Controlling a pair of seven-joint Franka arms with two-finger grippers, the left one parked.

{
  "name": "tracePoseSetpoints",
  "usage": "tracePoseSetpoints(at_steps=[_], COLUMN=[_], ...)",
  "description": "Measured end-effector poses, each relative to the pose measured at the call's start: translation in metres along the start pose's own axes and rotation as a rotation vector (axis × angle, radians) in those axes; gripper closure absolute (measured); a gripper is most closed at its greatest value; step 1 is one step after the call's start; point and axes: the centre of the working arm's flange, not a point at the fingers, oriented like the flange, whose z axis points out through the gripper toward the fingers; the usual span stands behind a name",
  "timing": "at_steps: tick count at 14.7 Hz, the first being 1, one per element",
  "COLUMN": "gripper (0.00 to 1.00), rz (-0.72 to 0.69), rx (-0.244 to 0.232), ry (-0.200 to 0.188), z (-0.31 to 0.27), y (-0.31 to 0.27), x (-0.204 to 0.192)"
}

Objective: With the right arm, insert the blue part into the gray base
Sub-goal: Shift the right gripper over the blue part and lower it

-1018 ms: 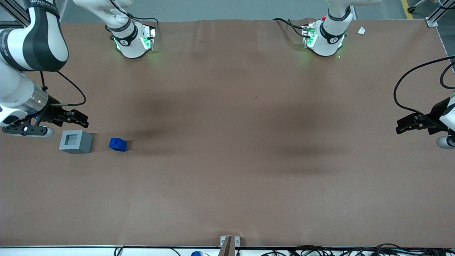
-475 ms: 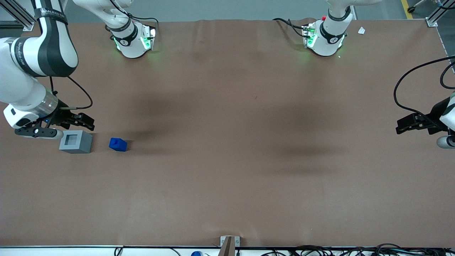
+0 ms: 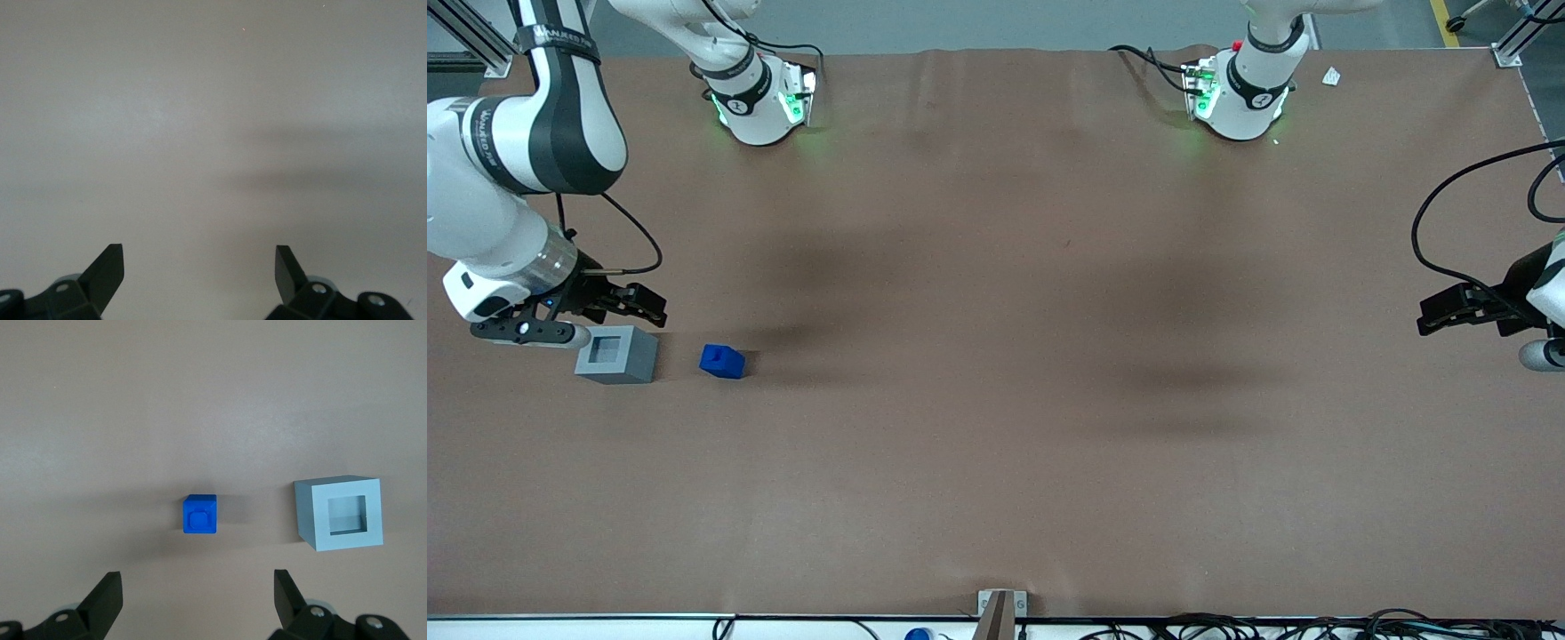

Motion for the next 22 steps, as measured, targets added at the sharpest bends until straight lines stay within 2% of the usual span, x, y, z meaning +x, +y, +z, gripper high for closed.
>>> tracePoseSetpoints(at_steps=[16,19,22], gripper=[0.0,0.0,0.0], rz=[0.002,0.005,0.007], rx=[0.0,0.0,0.001], ry=[-0.004,-0.007,0.012], z=[0.002,0.016,0.043], y=[0.001,0.003,0.004], x=[-0.001,0.0,0.001])
